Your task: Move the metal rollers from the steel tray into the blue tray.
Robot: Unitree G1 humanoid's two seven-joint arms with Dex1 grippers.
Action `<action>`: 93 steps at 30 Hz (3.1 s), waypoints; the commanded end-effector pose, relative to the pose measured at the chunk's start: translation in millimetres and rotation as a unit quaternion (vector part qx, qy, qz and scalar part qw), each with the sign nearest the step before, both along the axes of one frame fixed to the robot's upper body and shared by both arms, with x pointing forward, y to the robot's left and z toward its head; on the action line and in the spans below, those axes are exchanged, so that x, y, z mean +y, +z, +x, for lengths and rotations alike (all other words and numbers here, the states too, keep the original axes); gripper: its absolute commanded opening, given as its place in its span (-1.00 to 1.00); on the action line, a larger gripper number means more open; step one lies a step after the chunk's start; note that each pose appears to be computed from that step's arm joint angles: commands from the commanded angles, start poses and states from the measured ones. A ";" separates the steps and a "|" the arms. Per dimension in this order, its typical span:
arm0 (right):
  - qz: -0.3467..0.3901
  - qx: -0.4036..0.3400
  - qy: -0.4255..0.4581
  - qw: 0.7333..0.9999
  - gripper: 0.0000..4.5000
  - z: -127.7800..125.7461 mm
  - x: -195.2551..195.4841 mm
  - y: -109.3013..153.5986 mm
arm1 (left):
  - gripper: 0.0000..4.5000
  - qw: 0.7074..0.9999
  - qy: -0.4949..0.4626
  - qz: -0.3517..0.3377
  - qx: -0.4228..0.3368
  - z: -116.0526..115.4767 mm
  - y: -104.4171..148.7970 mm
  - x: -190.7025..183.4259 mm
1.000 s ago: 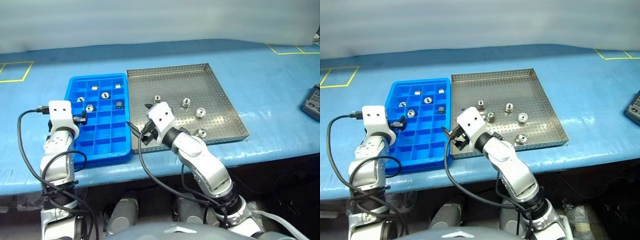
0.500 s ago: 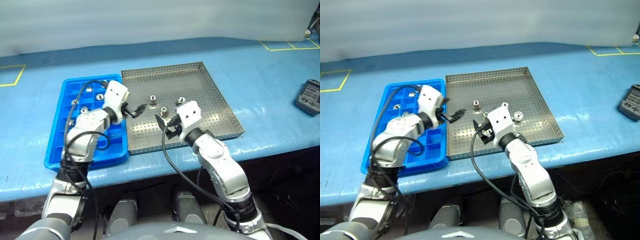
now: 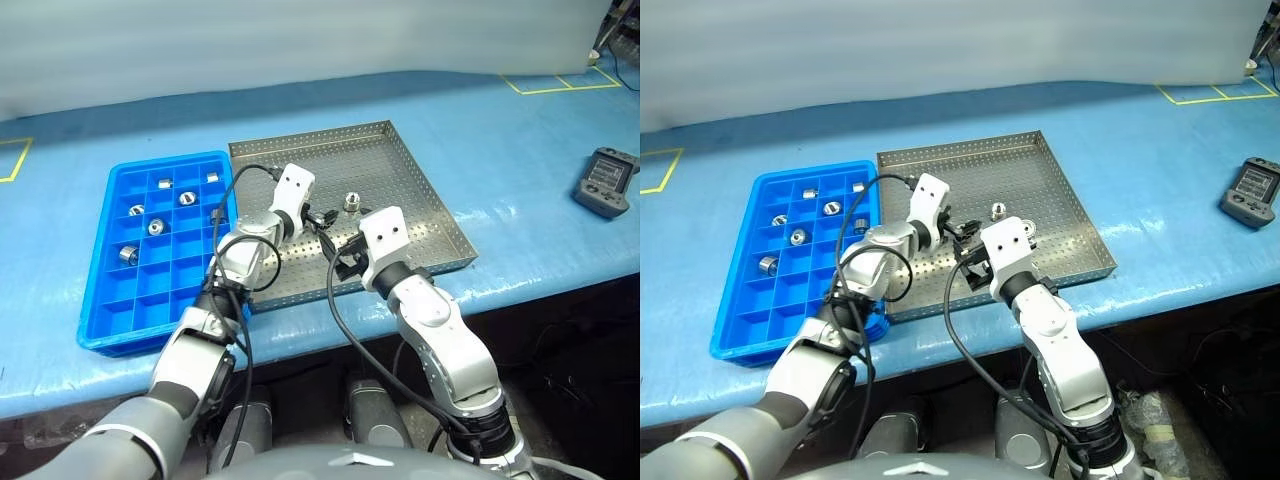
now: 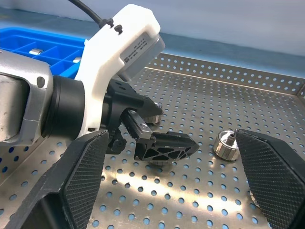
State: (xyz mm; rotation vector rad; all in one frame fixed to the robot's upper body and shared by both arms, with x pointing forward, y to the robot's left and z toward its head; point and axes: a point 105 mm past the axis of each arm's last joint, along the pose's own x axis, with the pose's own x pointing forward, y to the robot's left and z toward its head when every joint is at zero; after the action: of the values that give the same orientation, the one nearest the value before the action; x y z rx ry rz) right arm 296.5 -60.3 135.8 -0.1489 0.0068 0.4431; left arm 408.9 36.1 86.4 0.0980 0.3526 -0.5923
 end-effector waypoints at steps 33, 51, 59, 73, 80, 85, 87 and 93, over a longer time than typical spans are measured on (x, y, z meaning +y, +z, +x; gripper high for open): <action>-0.003 -0.009 0.115 0.993 1.00 -2.6 46.5 6.4 | -0.27 0.926 0.330 0.038 -0.181 -96.4 66.6 165.4; -0.009 0.012 0.133 0.991 1.00 -5.6 52.9 -3.6 | 0.42 0.902 0.421 0.068 -0.060 -128.6 9.5 191.7; -0.007 0.010 0.124 0.992 1.00 -4.4 50.7 -2.4 | 0.99 0.946 0.297 -0.030 -0.128 -97.7 50.1 144.5; -0.011 -0.008 0.063 0.998 1.00 0.5 33.5 1.0 | 0.99 0.980 0.152 -0.046 -0.117 -0.3 64.6 73.7; -0.011 -0.008 0.037 0.999 1.00 -1.7 26.2 -0.9 | 0.99 0.988 0.126 -0.051 -0.072 29.5 48.9 44.5; -0.009 -0.008 0.025 1.000 1.00 -3.0 23.0 -1.4 | 0.99 0.991 0.119 -0.029 -0.045 38.3 33.4 33.9; -0.011 -0.008 0.022 1.000 1.00 -3.2 22.4 -1.8 | 0.99 0.992 0.122 -0.012 -0.037 40.3 26.7 33.5; -0.012 -0.011 0.017 1.000 1.00 -4.0 21.8 -1.1 | 0.92 0.991 0.128 0.030 -0.006 41.2 2.6 33.4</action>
State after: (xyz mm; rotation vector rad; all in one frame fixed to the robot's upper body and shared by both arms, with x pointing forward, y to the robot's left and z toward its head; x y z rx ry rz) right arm 295.0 -39.2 118.5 -0.1928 0.0526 0.4827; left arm 443.9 74.4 73.8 0.0921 0.4158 -0.3256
